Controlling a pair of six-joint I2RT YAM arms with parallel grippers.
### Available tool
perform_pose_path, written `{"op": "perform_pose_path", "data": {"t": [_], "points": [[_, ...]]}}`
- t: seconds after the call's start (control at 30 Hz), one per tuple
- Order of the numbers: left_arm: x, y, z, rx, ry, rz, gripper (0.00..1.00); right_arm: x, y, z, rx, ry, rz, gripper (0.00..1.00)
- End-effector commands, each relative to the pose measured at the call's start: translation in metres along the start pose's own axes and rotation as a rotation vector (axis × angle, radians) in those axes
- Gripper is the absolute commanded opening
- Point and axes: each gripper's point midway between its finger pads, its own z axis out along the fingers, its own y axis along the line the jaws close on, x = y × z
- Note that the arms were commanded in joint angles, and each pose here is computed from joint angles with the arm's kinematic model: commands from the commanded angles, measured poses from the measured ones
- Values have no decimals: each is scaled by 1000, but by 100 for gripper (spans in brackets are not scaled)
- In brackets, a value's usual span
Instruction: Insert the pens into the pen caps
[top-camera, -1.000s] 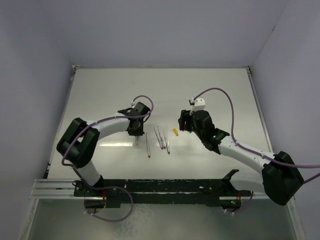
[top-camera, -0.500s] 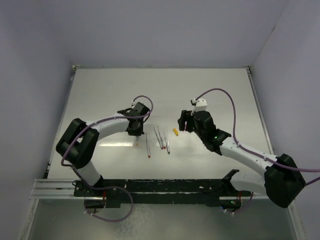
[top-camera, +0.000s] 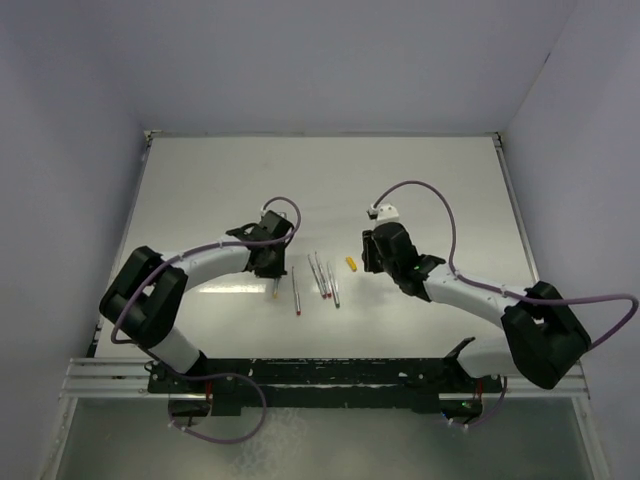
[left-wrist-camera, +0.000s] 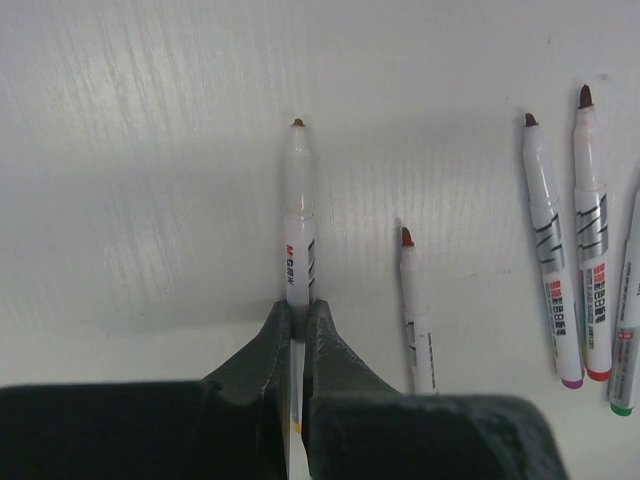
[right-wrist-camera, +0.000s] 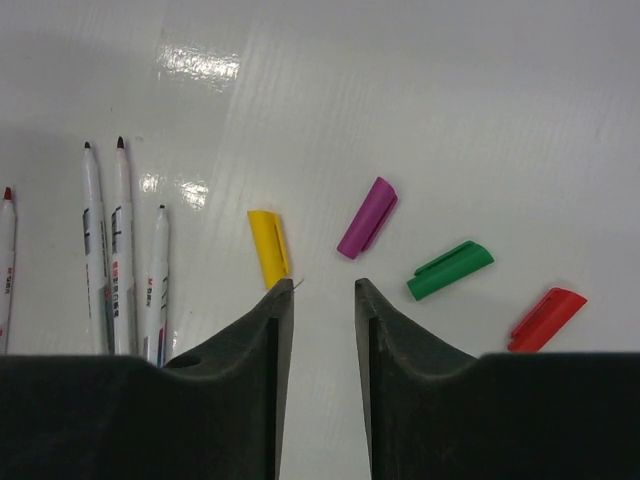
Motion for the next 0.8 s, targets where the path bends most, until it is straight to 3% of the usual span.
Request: {"op": "perform_pose_path", "data": {"t": [0.0, 0.43, 0.77], "points": [[9, -4, -12, 62, 7, 24, 0, -17, 14, 3, -55, -28, -36, 37], [6, -4, -34, 102, -47, 19, 0, -13, 40, 18, -158, 31, -51, 38], [8, 1, -38, 90, -61, 17, 0, -1, 41, 31, -144, 109, -70, 38]]}}
